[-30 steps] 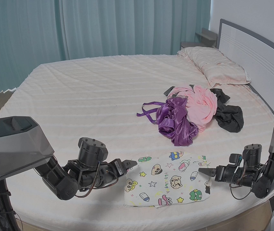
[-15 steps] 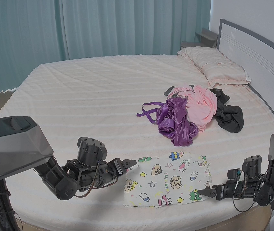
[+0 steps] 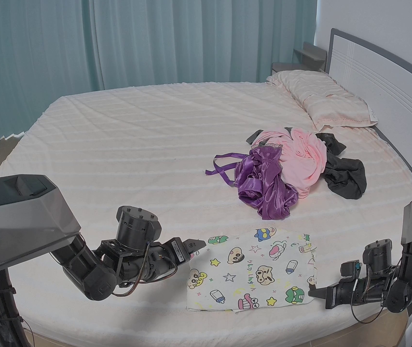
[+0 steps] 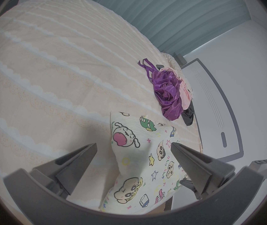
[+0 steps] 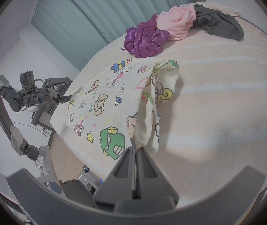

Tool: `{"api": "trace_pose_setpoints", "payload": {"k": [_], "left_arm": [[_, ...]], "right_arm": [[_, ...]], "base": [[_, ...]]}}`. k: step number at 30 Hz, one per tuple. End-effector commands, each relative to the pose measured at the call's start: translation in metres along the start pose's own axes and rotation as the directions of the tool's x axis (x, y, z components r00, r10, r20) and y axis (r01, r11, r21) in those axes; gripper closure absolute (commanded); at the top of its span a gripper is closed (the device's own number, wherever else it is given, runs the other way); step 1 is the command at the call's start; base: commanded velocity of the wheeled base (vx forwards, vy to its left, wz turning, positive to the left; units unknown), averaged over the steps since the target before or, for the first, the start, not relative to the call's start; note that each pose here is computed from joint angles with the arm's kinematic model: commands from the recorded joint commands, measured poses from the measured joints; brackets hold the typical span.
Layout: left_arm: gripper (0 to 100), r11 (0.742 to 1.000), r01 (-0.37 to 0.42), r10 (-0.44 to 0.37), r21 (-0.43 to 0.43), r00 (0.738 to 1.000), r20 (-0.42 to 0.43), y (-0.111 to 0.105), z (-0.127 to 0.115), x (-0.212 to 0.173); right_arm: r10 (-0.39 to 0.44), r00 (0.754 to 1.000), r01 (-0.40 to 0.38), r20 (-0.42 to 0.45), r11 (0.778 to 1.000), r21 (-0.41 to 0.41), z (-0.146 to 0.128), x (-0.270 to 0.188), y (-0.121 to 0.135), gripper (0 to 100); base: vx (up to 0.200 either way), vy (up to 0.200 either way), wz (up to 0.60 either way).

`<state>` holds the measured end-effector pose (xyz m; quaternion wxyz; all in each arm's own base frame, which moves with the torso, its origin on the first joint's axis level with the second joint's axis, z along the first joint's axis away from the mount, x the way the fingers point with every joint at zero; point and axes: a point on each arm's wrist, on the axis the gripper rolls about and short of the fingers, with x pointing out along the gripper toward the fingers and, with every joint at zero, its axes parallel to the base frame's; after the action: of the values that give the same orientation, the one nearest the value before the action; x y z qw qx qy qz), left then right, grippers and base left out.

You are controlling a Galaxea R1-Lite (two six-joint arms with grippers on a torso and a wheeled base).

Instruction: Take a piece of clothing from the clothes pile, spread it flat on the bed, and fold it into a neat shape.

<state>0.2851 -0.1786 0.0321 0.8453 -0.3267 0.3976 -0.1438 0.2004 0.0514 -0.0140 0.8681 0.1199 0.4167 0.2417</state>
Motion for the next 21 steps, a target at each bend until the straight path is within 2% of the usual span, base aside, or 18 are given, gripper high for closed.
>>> {"api": "trace_pose_setpoints", "payload": {"k": [1, 6, 15, 16, 21], "left_arm": [[0, 1.0, 0.001, -0.001, 0.0, 1.0, 0.0, 0.0, 0.0, 0.0], [0, 1.0, 0.001, -0.001, 0.0, 1.0, 0.0, 0.0, 0.0, 0.0], [0, 1.0, 0.01, -0.01, -0.003, 1.0, 0.028, -0.006, 0.003, -0.001], [0, 1.0, 0.011, -0.011, -0.007, 0.999, 0.039, -0.008, 0.003, -0.001], [0, 0.993, 0.098, -0.091, -0.068, 0.992, 0.091, -0.03, 0.009, -0.006]], "right_arm": [[-0.008, 1.0, 0.008, -0.015, 1.0, 0.0, -0.004, -0.003, -0.001, 100], [-0.031, 0.999, 0.032, 0.006, 0.999, -0.013, -0.002, -0.008, -0.007, 100], [-0.055, 0.997, 0.051, -0.054, 0.996, -0.068, -0.007, -0.011, -0.003, 100], [-0.064, 0.996, 0.06, -0.056, 0.996, -0.068, -0.008, -0.011, -0.004, 0], [-0.086, 0.996, 0.083, -0.031, 0.993, -0.08, -0.005, -0.013, -0.003, 0]], "base": [[0.0, 0.0, 0.0], [0.0, 0.0, 0.0], [0.0, 0.0, 0.0], [0.0, 0.0, 0.0], [0.0, 0.0, 0.0]]}}
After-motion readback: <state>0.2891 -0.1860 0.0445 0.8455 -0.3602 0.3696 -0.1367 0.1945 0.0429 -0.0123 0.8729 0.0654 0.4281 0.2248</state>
